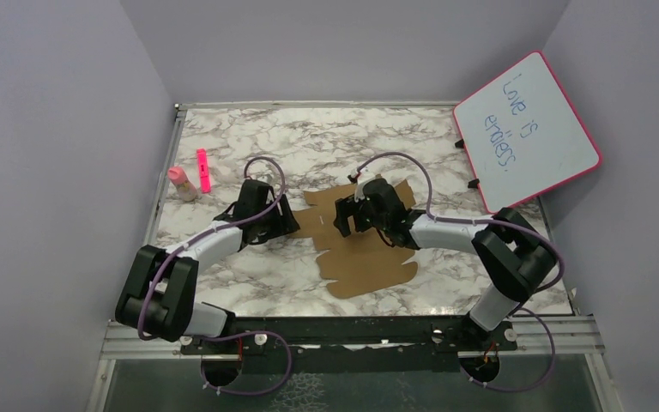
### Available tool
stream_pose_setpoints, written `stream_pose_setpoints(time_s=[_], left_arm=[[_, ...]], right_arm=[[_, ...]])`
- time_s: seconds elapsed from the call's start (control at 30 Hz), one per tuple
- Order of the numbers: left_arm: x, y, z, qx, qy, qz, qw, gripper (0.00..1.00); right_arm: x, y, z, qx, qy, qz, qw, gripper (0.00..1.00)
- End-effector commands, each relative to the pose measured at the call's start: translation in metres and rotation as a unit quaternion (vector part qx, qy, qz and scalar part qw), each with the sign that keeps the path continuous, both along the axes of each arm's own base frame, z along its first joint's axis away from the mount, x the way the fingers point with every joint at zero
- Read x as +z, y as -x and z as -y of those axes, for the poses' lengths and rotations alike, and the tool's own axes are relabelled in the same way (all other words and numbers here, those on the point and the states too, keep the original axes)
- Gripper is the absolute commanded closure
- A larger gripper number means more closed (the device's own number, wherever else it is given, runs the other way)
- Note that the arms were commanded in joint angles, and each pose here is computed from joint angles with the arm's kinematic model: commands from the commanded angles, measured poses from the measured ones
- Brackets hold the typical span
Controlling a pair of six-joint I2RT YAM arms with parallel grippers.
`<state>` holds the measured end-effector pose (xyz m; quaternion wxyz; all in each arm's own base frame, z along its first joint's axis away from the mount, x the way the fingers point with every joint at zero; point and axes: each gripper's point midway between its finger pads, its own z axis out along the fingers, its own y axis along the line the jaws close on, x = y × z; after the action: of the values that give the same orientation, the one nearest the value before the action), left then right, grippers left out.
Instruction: Fold the paper box
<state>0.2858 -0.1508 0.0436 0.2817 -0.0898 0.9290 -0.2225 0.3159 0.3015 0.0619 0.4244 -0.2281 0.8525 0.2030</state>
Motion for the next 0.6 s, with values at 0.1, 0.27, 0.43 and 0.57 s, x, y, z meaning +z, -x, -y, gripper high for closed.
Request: stream_pose_setpoints(time_s=[0.1,0.27,0.43,0.57], left_arm=[[-0.001,-0.009,0.011,-0.015,0.021,-0.006,1.000,0.55],[0.006,-0.019,0.011,-0.018,0.008,0.005,1.000,0.74],[0.015,-0.024,0.013,-0.023,-0.011,0.017,1.000,0.91],[0.024,-0.033,0.013,-0.031,-0.037,0.024,0.999,1.00]], right_arm=[[-0.010,0.002,-0.010,0.010,-0.062,-0.026,0.998,0.13],[-0.024,0.004,-0.008,0.000,-0.069,-0.043,0.997,0.13],[-0.031,0.006,-0.008,-0.014,-0.081,-0.056,0.995,0.12],[-0.032,0.007,-0.013,-0.024,-0.103,-0.070,0.992,0.12]])
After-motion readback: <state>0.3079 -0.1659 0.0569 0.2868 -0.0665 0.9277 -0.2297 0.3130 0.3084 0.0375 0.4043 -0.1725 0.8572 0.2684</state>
